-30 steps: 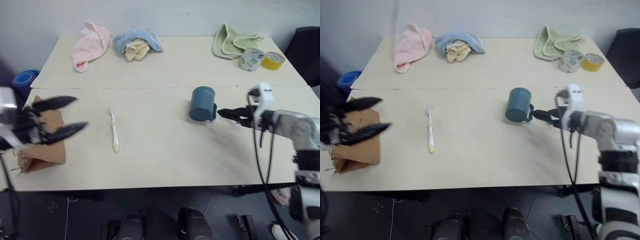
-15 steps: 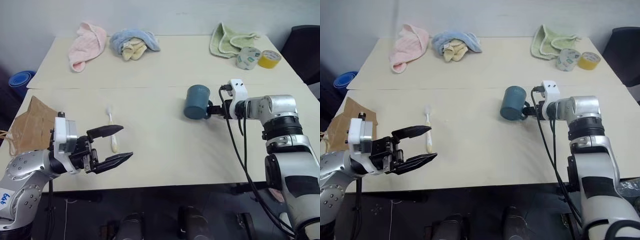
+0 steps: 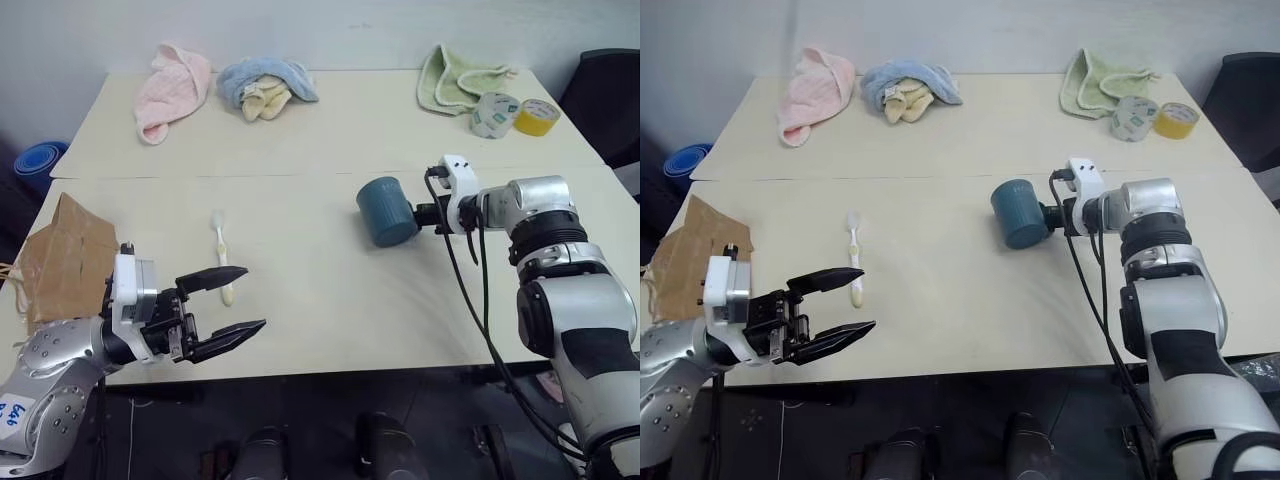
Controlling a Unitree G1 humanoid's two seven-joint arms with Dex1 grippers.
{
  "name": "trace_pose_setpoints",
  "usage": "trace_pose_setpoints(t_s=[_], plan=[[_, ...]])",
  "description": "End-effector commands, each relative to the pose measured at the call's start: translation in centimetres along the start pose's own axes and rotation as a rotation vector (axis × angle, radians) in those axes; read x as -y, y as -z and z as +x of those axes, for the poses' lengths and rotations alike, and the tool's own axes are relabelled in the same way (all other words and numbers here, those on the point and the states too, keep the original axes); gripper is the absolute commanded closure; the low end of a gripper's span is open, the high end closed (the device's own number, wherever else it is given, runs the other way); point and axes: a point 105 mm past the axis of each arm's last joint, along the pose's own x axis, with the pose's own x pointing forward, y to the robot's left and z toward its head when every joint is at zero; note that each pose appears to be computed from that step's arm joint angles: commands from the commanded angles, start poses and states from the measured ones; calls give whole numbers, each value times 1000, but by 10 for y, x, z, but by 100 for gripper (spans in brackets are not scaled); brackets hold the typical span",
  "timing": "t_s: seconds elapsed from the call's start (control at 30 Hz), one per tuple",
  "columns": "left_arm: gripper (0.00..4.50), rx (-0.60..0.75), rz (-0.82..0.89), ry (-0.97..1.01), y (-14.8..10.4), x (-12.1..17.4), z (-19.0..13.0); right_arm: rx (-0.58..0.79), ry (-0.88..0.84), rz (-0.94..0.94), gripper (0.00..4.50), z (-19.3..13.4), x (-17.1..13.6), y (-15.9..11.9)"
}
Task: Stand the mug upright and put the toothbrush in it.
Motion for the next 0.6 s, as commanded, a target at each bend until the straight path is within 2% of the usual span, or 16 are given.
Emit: trace_pose_setpoints(t_s=[0.03, 0.07, 0.1, 0.13, 0.17, 0.33, 0.47, 0.6], plan=[[25, 34, 0, -95, 4, -7, -10, 321, -231, -268, 446, -5, -36, -31], [25, 38, -4, -139, 7, -10, -15, 537, -396, -373, 446, -20, -69, -47], [25, 41, -6, -168, 9, -13, -17, 690, -494, -442, 446, -36, -87, -53], [25, 45, -6, -197, 11, -15, -20, 788, -516, -484, 446, -43, -96, -51], [25, 51, -5, -218, 11, -16, -21, 827, -504, -505, 446, -42, -99, -44], [25, 63, -6, -280, 14, -21, -26, 922, -461, -672, 446, -25, -119, -5], [25, 77, 17, -305, 14, -24, -26, 866, -351, -746, 446, 8, -117, 22], [25, 67, 24, -327, 15, -26, -30, 807, -353, -758, 446, 20, -110, 38]])
